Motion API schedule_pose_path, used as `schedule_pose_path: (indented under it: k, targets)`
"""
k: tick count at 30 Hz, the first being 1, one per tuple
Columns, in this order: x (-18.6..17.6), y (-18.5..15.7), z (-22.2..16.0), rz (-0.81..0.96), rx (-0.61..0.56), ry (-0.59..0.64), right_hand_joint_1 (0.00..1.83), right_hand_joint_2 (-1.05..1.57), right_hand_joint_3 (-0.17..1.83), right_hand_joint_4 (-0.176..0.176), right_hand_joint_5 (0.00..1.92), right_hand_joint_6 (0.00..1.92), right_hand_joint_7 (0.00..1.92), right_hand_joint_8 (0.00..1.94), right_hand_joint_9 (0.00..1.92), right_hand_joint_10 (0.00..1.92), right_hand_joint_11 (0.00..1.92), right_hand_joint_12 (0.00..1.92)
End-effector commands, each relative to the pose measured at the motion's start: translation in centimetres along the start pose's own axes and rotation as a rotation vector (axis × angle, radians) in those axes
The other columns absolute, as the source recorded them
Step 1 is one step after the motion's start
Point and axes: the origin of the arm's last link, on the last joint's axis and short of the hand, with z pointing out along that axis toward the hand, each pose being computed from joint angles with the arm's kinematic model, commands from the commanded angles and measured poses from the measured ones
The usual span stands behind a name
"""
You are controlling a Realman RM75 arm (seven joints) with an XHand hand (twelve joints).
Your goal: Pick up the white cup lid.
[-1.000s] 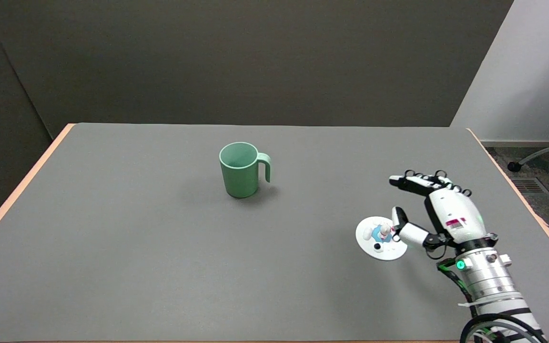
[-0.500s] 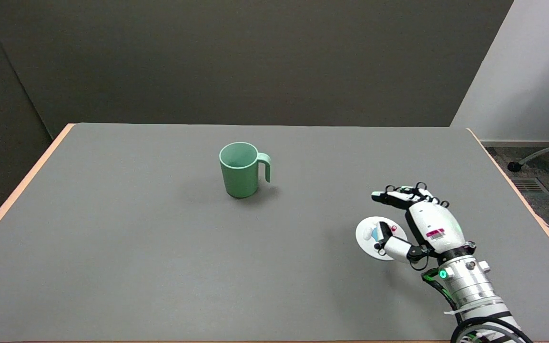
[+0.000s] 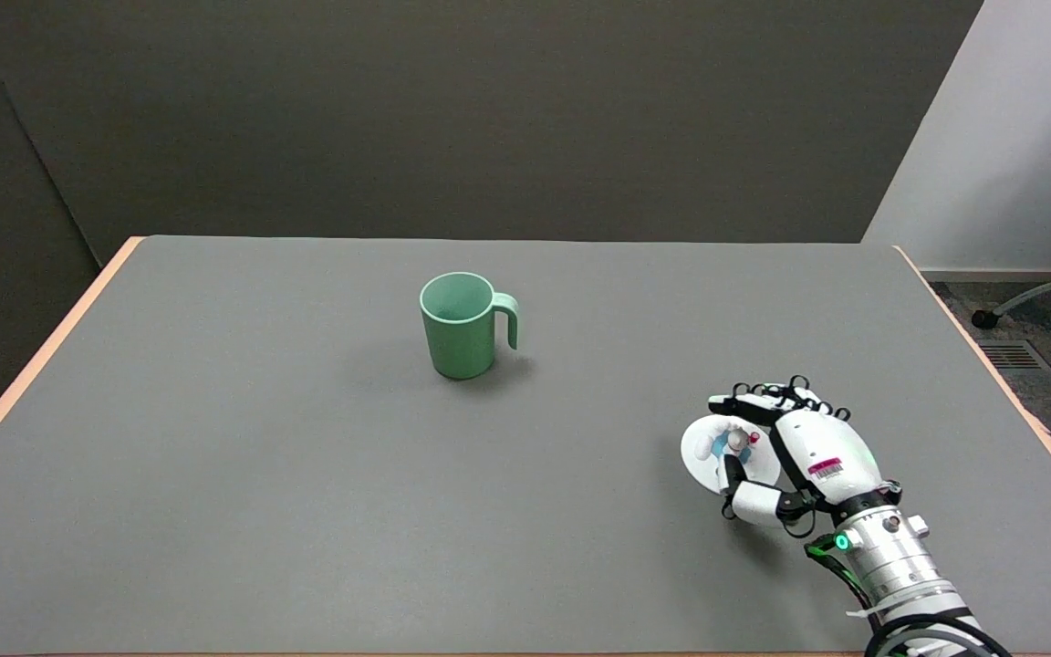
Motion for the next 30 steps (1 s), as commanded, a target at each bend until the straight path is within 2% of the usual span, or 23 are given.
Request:
schedule_pose_path:
  k: [1, 7, 9, 11, 13, 14, 15, 16, 17, 20, 22, 24, 26, 27, 30]
  targets:
    - [-1.0, 1.1, -0.1, -0.012, -0.021, -0.039, 0.93, 0.75, 0.98, 0.001, 0.62, 0.19, 0.58, 0.16, 0.49, 0.26, 0.14, 0.59]
    - [-1.1, 1.0, 0.2, -0.014, -0.023, -0.038, 0.96, 0.77, 0.97, 0.000, 0.61, 0.18, 0.58, 0.15, 0.51, 0.27, 0.16, 0.62]
    - [-1.1, 1.1, 0.4, -0.016, -0.022, -0.036, 0.98, 0.89, 0.81, -0.002, 0.60, 0.19, 0.59, 0.19, 0.53, 0.30, 0.14, 0.72]
    - [-1.0, 1.1, 0.5, -0.015, -0.021, -0.033, 0.98, 0.92, 0.79, -0.004, 0.60, 0.19, 0.60, 0.19, 0.47, 0.40, 0.01, 0.92]
    - [-1.0, 1.1, 0.6, -0.018, -0.020, -0.031, 1.02, 0.87, 0.89, -0.008, 0.66, 0.16, 0.65, 0.16, 0.34, 0.62, 0.00, 0.78]
    - [-1.0, 1.1, 0.6, -0.028, -0.021, -0.029, 1.02, 0.88, 0.87, -0.011, 0.67, 0.17, 0.65, 0.19, 0.27, 0.68, 0.00, 0.69]
    - [-1.0, 1.1, 0.7, -0.034, -0.020, -0.027, 1.01, 0.93, 0.78, -0.013, 0.69, 0.27, 0.61, 0.36, 0.18, 0.77, 0.00, 0.72]
    - [-1.0, 1.1, 0.7, -0.035, -0.020, -0.026, 1.09, 1.21, 0.23, -0.017, 0.69, 1.22, 0.56, 1.50, 0.10, 0.89, 0.00, 0.88]
    - [-1.0, 1.1, 0.7, -0.035, -0.020, -0.025, 1.10, 1.26, 0.14, -0.027, 0.70, 1.38, 0.53, 1.70, 0.04, 0.96, 0.00, 1.02]
    - [-0.9, 1.0, 0.8, -0.048, -0.018, -0.023, 1.11, 1.26, 0.14, -0.037, 0.71, 1.37, 0.53, 1.70, 0.00, 0.98, 0.00, 1.18]
    - [-0.9, 1.0, 0.8, -0.060, -0.016, -0.023, 1.11, 1.25, 0.14, -0.033, 0.72, 1.35, 0.54, 1.69, 0.00, 1.02, 0.00, 1.18]
    - [-0.9, 0.9, 0.9, -0.066, -0.011, -0.020, 1.12, 1.24, 0.12, -0.021, 0.73, 1.32, 0.58, 1.64, 0.08, 1.03, 0.00, 1.19]
    - [-0.8, 0.9, 0.9, -0.069, -0.010, -0.018, 1.12, 1.22, 0.14, -0.015, 0.73, 1.31, 0.60, 1.63, 0.08, 1.12, 0.00, 1.18]
    - [-0.9, 0.8, 0.9, -0.068, -0.010, -0.018, 1.13, 1.22, 0.14, -0.009, 0.74, 1.29, 0.62, 1.60, 0.13, 1.05, 0.00, 1.22]
    - [-0.8, 0.7, 0.9, -0.076, -0.008, -0.015, 1.14, 1.22, 0.10, -0.006, 0.75, 1.27, 0.65, 1.56, 0.18, 1.07, 0.00, 1.23]
